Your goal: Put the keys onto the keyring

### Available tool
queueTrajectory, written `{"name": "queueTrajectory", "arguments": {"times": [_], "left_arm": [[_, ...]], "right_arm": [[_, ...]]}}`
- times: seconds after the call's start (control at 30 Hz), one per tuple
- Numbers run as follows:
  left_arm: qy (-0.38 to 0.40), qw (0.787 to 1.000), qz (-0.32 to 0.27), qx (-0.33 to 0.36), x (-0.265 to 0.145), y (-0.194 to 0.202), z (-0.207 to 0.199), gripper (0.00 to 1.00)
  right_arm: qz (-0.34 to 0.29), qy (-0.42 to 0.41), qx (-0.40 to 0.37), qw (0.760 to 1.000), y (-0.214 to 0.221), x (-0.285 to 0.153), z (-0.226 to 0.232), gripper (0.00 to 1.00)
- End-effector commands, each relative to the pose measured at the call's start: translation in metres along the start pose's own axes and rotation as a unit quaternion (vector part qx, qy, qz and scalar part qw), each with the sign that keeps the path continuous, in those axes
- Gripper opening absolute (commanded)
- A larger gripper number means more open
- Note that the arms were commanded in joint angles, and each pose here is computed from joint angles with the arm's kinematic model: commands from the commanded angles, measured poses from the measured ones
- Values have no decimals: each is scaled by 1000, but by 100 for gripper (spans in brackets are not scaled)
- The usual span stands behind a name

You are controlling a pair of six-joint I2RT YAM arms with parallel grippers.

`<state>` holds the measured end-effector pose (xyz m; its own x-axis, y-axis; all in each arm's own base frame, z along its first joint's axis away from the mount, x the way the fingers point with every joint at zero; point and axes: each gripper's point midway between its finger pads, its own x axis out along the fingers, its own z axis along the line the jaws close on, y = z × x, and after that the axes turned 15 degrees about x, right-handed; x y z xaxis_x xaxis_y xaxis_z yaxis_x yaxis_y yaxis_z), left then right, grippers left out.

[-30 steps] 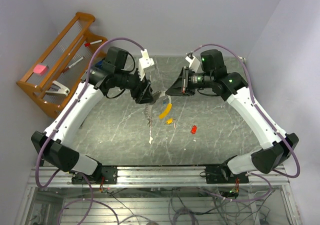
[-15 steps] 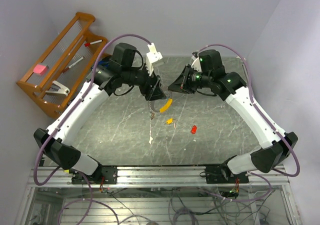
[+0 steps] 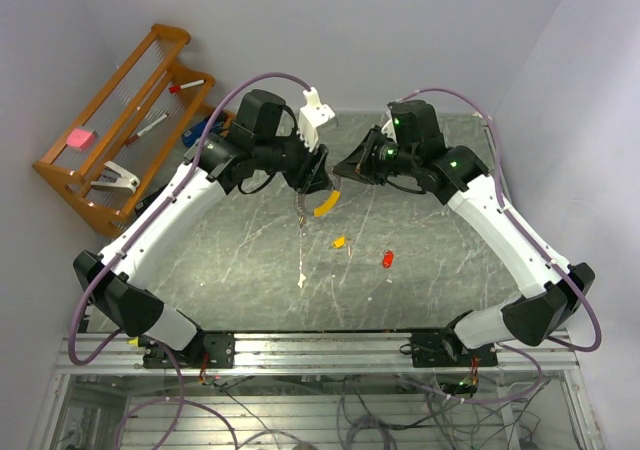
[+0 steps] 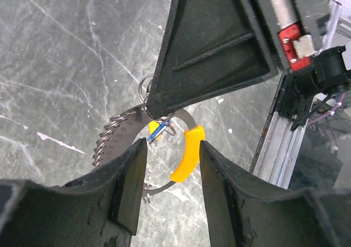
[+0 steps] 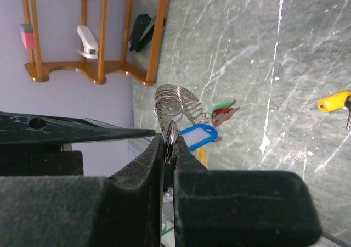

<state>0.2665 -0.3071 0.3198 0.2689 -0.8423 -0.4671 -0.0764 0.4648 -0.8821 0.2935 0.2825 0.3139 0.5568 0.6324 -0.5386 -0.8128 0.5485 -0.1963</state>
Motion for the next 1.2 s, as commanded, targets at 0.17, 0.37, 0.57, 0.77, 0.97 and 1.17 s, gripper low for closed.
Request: {"name": "queueTrajectory", "arguments": {"times": [0.17, 0.37, 0.57, 0.77, 0.97, 1.17], "left_arm": [[-31, 1000, 5, 2, 7, -1, 12, 53], [-33, 999, 3, 8, 10, -4, 16, 53], [-34, 999, 5, 12, 10, -5, 17, 37], [-38, 999, 7, 18, 6, -6, 17, 18], [-37, 999, 5, 23, 3, -9, 16, 13], [-46, 999, 13, 23, -2, -8, 17, 30]], "right_arm": [[-18, -52, 0, 998, -6, -7, 34, 0], [-16, -61, 2, 998, -3, -8, 37, 0], [-8, -64, -2, 998, 0, -9, 37, 0], [-2, -70, -4, 998, 3, -8, 38, 0], [-5, -69, -6, 998, 2, -8, 37, 0], [-13, -57, -6, 998, -1, -6, 32, 0]]}}
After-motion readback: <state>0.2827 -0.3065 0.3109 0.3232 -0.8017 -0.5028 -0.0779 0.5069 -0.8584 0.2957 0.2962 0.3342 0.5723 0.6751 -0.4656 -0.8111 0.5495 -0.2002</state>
